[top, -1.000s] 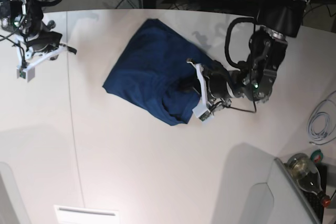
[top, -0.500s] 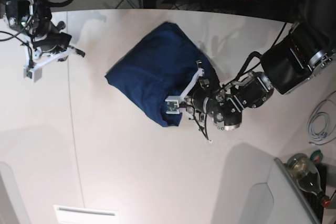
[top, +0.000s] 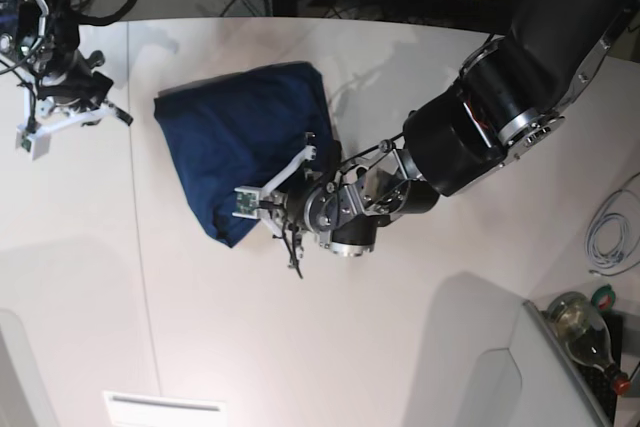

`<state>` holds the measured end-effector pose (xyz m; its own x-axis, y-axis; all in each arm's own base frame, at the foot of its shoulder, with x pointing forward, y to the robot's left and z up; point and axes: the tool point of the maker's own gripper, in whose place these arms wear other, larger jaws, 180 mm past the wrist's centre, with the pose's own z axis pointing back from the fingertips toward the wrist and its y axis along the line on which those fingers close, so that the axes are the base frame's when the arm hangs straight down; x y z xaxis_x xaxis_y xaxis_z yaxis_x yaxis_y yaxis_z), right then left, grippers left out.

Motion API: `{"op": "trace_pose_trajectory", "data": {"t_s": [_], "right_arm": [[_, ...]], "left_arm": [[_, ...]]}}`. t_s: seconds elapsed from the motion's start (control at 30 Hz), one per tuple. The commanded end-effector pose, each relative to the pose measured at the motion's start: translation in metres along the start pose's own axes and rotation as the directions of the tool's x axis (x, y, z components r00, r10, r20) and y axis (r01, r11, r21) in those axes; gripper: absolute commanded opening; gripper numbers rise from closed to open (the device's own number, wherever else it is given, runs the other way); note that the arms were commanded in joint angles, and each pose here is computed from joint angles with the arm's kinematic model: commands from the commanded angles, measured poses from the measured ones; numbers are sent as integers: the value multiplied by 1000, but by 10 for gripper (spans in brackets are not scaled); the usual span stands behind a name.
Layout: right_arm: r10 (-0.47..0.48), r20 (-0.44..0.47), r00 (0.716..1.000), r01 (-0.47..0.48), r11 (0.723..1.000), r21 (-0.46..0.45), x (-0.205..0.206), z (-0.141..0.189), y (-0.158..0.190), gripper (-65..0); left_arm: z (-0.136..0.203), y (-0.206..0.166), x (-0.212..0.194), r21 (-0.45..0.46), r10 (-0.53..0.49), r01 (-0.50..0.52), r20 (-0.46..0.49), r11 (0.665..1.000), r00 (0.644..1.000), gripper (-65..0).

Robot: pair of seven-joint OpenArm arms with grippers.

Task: Layout the t-shirt on the table in an organized manner, then fold the t-shirt properly
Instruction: 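Smooth the shirt's hem edge with the left gripper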

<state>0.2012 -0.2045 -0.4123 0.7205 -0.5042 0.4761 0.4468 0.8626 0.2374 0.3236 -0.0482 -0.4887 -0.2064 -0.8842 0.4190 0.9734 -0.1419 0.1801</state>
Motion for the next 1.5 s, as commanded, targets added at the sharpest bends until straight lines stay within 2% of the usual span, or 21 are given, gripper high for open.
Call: {"op": "trace_pose_trajectory", "data": {"t_s": [0.0,0.27,0.4,0.77,1.1,1.47], "right_arm": [[2,23,1000,-2,1000,1,6,1,-1,-636],[-51,-95,994,44,997,-71,-17,-42,-23,-636],[-62,-112,992,53,995,-82,-15,-55,-24,-636],[76,-183,980,-70,997,38,-43,-60,32,-636],[80,-245,966,-67,996,61,-75,-56,42,-636],[80,-244,967,-69,996,55,-74,-56,40,-636]], "left_arm": [[-2,-3,4,-19,-19,19,-1,1000,1000,-650],[-3,3,25,-10,-87,87,36,996,996,-650],[1,12,27,6,-96,96,33,995,995,-650],[1,16,37,12,-104,103,48,995,993,-650],[1,18,48,17,-100,99,72,995,992,-650],[3,25,54,28,-128,126,60,992,990,-650]]}}
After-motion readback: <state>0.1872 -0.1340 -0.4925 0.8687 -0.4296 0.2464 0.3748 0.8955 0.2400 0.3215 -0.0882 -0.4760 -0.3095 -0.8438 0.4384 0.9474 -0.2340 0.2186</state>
